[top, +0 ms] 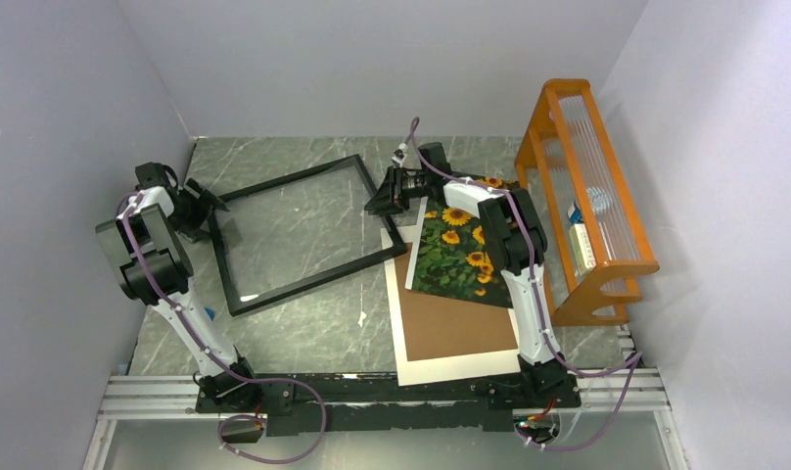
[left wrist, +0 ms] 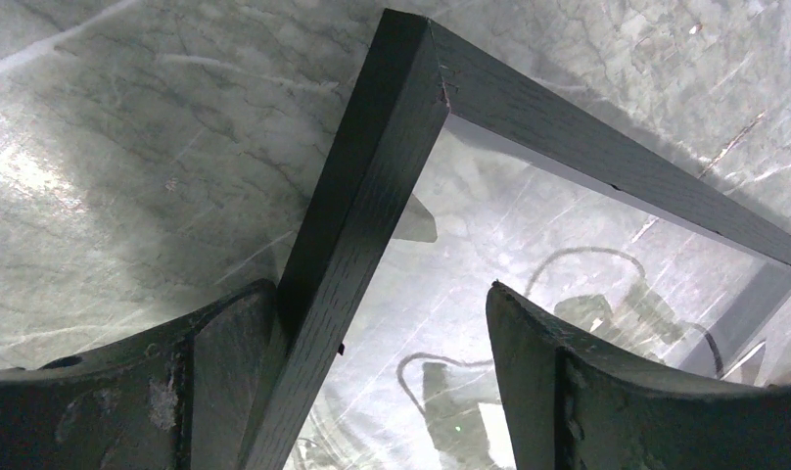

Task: Put the photo into the frame
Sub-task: Adjust the photo frame item on the photo frame.

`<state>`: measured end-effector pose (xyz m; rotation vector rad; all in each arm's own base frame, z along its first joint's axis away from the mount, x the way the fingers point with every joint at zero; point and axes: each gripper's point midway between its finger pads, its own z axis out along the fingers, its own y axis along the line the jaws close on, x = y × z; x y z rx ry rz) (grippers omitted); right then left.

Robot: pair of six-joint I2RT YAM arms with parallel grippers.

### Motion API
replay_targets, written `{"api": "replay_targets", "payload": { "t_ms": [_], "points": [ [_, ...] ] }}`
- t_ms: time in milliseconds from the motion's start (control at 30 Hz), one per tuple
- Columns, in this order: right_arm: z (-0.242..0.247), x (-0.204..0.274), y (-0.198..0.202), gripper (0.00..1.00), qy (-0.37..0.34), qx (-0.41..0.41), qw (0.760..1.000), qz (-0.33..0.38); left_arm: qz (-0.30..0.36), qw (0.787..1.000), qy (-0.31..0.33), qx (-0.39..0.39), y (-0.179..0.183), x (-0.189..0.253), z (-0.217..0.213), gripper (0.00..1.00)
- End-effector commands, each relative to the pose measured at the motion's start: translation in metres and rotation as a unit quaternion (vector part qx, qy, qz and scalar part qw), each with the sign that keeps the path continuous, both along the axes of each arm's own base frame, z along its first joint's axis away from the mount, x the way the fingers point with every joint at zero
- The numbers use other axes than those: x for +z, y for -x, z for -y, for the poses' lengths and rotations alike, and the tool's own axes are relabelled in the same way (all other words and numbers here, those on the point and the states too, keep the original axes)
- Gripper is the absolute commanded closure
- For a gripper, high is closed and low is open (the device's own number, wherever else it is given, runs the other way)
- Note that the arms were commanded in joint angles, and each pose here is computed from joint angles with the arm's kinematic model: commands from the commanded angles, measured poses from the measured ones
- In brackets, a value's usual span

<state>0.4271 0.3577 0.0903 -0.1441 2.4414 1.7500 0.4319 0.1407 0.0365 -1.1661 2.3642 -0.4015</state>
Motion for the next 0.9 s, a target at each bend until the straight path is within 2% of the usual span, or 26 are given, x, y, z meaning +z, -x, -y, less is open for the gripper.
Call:
{"api": "replay_targets", "payload": {
  "t_ms": [0, 133, 367, 667, 800, 867],
  "points": [
    [-0.009, 0.013, -0.012, 0.73, -0.026, 0.001, 0.999, 0.035, -0.039, 0.999, 0.027, 0.0, 0.02, -0.014, 0.014, 0.15],
    [-0.01, 0.008, -0.009, 0.81, -0.026, 0.006, 0.999, 0.037, -0.033, 0.999, 0.036, -0.005, 0.018, -0.014, 0.017, 0.14],
    [-0.01, -0.01, -0.004, 0.8, 0.004, 0.022, 0.998, 0.06, -0.036, 0.999, 0.037, -0.005, 0.019, -0.015, 0.017, 0.14],
    [0.002, -0.018, -0.014, 0.61, 0.094, -0.01, 0.994, 0.06, -0.046, 0.999, 0.024, 0.001, 0.022, -0.015, 0.012, 0.14],
    [0.006, -0.015, -0.018, 0.47, 0.121, -0.019, 0.991, 0.058, -0.047, 0.999, 0.023, 0.002, 0.022, -0.014, 0.012, 0.14],
    [0.008, -0.014, -0.019, 0.43, 0.136, -0.022, 0.989, 0.057, -0.046, 0.999, 0.021, 0.002, 0.023, -0.013, 0.012, 0.14]
  ]
}}
